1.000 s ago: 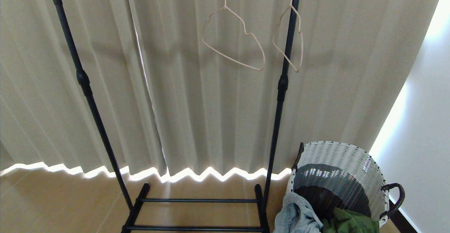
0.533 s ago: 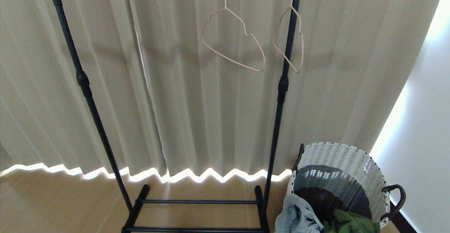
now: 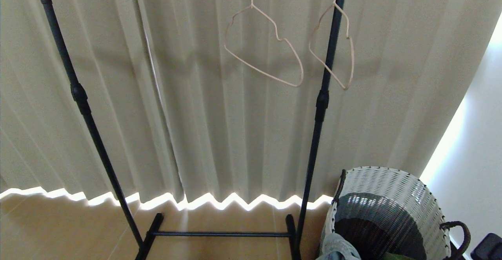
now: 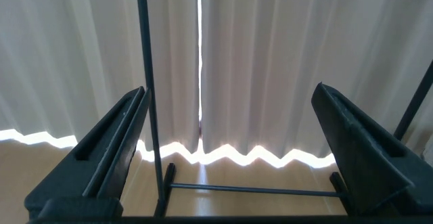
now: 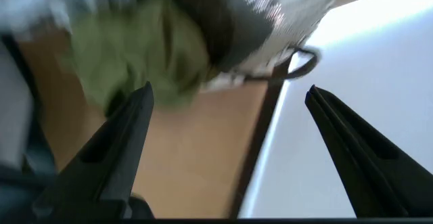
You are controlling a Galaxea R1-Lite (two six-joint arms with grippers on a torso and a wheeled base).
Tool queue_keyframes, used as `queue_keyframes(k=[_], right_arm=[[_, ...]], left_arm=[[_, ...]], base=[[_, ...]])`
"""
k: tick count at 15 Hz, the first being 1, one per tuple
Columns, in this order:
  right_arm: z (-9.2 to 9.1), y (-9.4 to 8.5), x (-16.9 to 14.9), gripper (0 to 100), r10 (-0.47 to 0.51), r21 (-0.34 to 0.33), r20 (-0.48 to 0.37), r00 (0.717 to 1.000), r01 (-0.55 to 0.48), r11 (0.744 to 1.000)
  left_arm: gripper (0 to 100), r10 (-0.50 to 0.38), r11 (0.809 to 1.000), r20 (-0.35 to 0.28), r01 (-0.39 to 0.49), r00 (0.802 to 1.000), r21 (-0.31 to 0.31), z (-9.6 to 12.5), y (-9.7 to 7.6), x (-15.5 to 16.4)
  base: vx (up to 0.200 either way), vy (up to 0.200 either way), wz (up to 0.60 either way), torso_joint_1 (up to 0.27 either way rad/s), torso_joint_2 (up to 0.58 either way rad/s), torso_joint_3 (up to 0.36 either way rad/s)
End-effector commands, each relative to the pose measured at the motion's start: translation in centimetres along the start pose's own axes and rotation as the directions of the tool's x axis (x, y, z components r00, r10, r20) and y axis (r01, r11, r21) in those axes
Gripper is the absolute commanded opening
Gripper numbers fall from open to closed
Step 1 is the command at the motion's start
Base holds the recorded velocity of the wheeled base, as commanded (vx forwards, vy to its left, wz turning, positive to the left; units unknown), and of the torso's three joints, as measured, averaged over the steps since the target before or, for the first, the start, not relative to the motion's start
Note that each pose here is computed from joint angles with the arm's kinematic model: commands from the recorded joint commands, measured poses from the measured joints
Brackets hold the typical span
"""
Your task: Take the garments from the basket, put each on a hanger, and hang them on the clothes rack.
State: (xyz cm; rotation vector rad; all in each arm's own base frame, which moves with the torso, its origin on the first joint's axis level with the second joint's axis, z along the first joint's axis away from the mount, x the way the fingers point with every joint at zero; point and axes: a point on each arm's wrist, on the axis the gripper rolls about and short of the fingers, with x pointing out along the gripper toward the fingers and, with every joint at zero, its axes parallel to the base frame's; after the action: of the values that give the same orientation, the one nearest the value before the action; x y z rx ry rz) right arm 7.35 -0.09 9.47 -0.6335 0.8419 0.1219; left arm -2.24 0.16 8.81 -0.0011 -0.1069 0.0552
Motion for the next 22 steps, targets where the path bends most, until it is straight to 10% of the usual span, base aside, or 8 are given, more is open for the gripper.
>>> queue_keyframes(k=[1, 9, 22], right_arm=[[0.6, -0.2, 4.0, 100, 0.101, -0.105, -0.242, 0.965, -0.130, 0.986], [1.3, 0.2, 8.8, 100, 0.235, -0.198, -0.259, 0.937, -0.290, 0.936], [1.4, 0.6, 10.7, 100, 0.229, -0.202, -0.176, 0.958, -0.262, 0.944]], left_arm=[[100, 0.000, 1.000, -0.001, 0.000, 1.000, -0.001, 0.0, 0.0, 0.0], [100, 0.000, 1.000, -0.001, 0.000, 1.000, -0.001, 0.0, 0.0, 0.0], [100, 0.006, 1.000, -0.001, -0.006, 1.000, -0.001, 0.0, 0.0, 0.0]], base=[[0.000, 0.000, 0.00, 0.000, 0.00, 0.000], [0.000, 0.000, 0.00, 0.000, 0.00, 0.000], [0.000, 0.000, 0.00, 0.000, 0.00, 0.000]])
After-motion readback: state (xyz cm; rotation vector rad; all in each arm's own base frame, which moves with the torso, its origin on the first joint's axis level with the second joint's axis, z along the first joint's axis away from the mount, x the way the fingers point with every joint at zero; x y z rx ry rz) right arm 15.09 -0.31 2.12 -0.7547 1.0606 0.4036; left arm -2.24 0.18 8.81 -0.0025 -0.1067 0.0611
